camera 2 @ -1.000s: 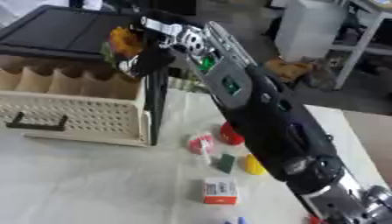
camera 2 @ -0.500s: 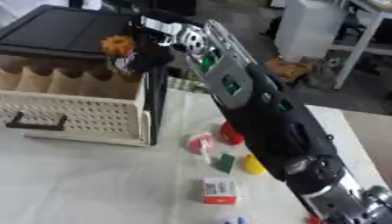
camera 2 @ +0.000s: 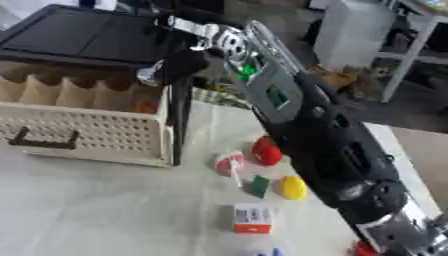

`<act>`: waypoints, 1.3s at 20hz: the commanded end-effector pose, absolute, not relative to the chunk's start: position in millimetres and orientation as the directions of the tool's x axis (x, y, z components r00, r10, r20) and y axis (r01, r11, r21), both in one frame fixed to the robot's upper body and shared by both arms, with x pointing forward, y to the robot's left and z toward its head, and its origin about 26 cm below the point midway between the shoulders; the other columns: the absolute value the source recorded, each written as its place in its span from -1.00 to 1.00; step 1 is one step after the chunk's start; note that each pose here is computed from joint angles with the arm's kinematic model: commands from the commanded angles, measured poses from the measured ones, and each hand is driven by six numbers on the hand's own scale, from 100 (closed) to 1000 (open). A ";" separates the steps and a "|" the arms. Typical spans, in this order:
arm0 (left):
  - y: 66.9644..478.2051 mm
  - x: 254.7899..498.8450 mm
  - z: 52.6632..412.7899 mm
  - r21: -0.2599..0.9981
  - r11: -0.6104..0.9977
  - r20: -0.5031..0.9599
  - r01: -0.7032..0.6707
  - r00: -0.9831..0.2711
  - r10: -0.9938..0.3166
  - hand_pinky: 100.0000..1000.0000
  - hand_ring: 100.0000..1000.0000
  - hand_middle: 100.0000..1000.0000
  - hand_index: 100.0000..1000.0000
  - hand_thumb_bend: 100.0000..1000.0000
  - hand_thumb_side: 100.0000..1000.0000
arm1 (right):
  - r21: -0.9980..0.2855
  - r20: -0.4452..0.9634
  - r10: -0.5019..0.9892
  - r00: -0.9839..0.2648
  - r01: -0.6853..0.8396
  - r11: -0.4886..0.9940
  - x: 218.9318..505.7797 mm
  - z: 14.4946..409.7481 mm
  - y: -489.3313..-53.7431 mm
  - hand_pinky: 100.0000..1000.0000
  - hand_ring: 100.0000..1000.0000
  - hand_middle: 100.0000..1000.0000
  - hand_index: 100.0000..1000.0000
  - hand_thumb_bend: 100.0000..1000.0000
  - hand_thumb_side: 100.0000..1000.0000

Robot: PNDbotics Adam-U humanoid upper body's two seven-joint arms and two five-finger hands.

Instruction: Pick up objects from table and place into drawer.

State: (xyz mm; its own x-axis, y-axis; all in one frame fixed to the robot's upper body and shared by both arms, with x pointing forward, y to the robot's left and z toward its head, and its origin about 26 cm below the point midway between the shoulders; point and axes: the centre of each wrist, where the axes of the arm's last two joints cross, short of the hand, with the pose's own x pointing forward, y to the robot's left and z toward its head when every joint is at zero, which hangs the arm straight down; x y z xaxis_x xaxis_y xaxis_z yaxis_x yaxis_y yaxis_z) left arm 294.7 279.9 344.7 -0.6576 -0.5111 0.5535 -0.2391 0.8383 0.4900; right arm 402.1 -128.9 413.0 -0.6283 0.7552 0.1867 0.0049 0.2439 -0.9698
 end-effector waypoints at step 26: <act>286.8 291.4 344.0 0.529 0.804 0.536 -0.271 -0.628 -0.564 -1.00 -1.00 -1.00 0.45 -1.00 -0.68 | -0.826 0.219 0.679 -0.701 0.237 0.511 296.5 449.3 -203.5 0.38 0.34 0.42 0.78 -0.72 -0.15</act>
